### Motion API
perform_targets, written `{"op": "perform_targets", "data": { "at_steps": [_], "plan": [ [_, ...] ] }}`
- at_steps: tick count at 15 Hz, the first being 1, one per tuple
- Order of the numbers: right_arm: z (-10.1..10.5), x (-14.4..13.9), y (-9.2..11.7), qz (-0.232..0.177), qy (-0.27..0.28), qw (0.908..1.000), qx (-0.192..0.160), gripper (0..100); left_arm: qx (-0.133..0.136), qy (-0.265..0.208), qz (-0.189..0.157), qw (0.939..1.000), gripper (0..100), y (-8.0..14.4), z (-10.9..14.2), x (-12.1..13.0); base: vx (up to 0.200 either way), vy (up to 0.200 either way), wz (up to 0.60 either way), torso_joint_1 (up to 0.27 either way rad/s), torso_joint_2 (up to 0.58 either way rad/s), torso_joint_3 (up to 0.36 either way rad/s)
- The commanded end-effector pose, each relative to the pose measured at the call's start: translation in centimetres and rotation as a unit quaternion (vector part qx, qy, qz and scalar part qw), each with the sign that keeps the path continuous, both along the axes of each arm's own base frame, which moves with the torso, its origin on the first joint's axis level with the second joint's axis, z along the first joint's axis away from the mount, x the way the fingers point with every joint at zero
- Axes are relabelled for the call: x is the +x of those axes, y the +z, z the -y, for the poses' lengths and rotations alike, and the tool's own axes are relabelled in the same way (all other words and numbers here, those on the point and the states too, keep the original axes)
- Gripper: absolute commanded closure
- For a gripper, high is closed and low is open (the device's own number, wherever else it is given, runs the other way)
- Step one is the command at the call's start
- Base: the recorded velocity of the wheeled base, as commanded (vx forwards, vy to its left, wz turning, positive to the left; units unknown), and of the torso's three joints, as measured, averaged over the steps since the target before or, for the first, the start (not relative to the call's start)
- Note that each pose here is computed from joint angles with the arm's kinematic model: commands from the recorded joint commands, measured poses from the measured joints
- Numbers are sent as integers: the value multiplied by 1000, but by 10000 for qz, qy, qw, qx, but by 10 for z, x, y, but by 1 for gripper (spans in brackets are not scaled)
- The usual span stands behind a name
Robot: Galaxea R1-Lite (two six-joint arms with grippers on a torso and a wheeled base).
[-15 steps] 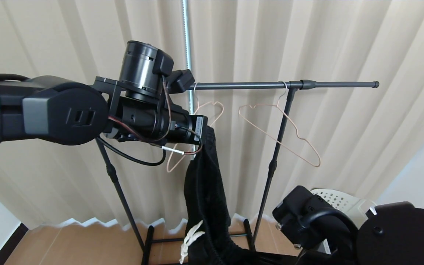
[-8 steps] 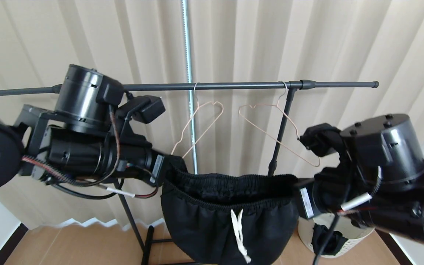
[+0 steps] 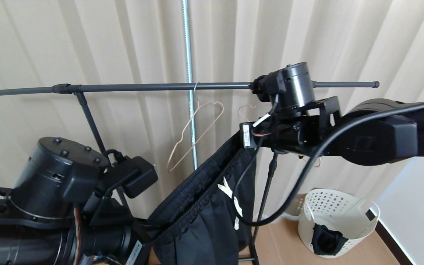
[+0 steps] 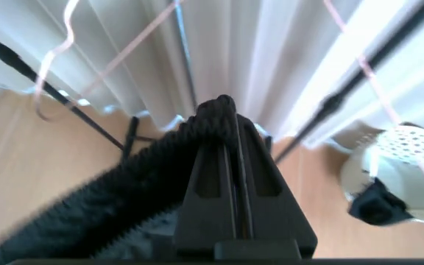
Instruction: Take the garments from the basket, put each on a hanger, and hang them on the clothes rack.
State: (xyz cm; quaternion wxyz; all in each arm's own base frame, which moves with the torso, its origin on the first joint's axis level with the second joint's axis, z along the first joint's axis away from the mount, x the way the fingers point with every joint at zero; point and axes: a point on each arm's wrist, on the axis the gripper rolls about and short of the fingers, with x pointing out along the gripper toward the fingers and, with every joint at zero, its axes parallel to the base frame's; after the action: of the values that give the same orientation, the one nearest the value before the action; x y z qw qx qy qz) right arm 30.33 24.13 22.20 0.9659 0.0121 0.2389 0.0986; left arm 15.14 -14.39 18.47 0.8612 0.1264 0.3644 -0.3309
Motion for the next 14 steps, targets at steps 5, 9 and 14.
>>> {"op": "perform_targets", "data": {
  "at_steps": [5, 9, 14],
  "plan": [
    [-57, 17, -32, -173, 186, 9993, 276, 100, -594, 78, -883, 9943, 100, -6, 71, -7, 0, 0, 0, 0, 0, 0],
    [-36, 14, -19, -154, -33, 9990, 423, 100, -499, 454, -669, 9955, 100, -4, 66, 0, 0, 0, 0, 0, 0, 0],
    [36, -41, 8, -194, -255, 9991, 280, 100, -412, 1600, -196, 9861, 100, 4, 30, 56, 0, 0, 0, 0, 0, 0]
  ]
}}
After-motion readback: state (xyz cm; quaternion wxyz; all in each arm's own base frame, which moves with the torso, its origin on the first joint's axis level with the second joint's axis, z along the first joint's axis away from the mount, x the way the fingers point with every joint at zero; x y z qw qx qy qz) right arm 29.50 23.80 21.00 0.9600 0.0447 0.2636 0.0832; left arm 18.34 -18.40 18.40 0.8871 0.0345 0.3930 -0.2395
